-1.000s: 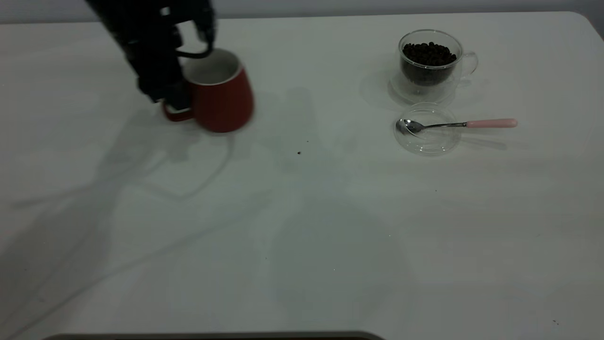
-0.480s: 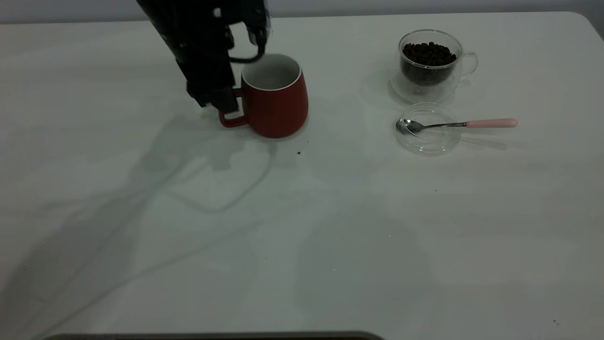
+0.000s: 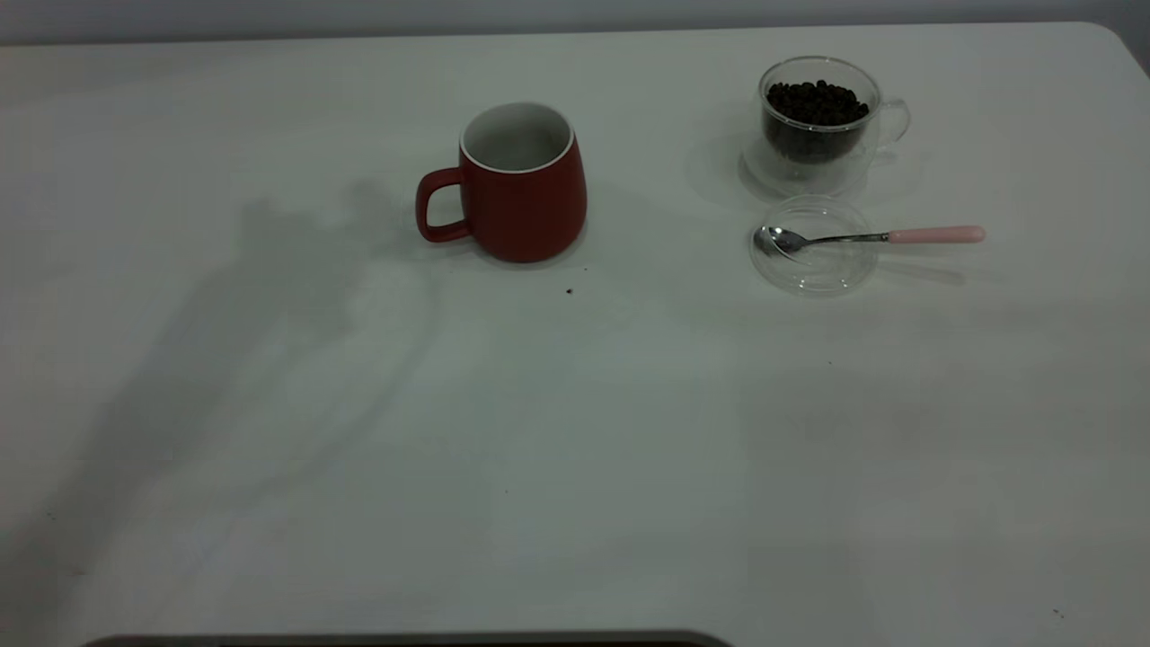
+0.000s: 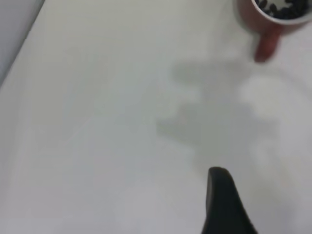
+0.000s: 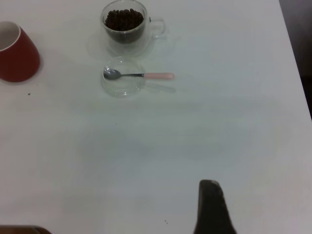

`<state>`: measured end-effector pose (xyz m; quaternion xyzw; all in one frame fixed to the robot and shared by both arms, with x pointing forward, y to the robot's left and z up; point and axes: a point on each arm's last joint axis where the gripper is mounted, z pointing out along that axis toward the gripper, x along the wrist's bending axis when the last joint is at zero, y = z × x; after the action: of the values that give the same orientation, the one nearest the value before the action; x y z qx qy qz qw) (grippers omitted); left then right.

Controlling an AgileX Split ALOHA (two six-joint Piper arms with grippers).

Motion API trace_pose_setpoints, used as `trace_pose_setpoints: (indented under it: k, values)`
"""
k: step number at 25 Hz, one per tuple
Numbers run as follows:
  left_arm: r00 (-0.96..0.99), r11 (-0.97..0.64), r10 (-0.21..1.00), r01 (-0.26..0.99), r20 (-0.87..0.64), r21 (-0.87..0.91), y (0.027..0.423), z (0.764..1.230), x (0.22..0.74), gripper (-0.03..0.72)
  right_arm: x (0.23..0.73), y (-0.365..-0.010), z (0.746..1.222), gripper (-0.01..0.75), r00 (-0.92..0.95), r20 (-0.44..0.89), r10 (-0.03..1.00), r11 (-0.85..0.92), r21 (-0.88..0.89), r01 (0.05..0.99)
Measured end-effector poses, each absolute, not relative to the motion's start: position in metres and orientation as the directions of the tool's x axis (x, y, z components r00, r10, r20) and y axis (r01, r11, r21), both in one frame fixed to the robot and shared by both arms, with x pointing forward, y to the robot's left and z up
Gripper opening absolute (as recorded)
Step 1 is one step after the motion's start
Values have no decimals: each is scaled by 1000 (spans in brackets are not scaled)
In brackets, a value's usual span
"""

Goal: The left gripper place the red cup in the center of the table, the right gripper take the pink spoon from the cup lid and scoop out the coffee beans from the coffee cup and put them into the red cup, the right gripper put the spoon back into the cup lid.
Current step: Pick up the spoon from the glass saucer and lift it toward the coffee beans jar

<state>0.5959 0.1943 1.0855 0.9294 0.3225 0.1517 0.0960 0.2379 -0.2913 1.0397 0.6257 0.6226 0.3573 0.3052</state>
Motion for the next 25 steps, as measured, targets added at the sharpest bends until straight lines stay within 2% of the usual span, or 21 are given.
trace_pose_setpoints:
  k: [2,5,8,11,16,25]
  values:
    - [673,-693,718,669,178,268,206,1121,562,493,238,-291,1040,537,-31,67,997,-38,827,561]
    - [547,-574,815,719,190,393,220,1169,522,493,238,-291,1040,537,-31,67,997,-38,827,561]
    - [415,-428,898,749,145,506,232,1197,483,493,238,-291,1040,537,-31,67,997,-38,827,561]
    - [366,-367,923,748,118,553,245,1203,442,493,238,-291,1040,537,-31,67,997,-38,827,561]
    - [361,-362,927,787,103,499,262,1160,383,493,238,-291,1040,537,-31,67,997,-38,827,561]
    - [337,-338,939,868,67,365,283,1061,313,493,238,-291,1040,537,-31,67,997,-38,827,561]
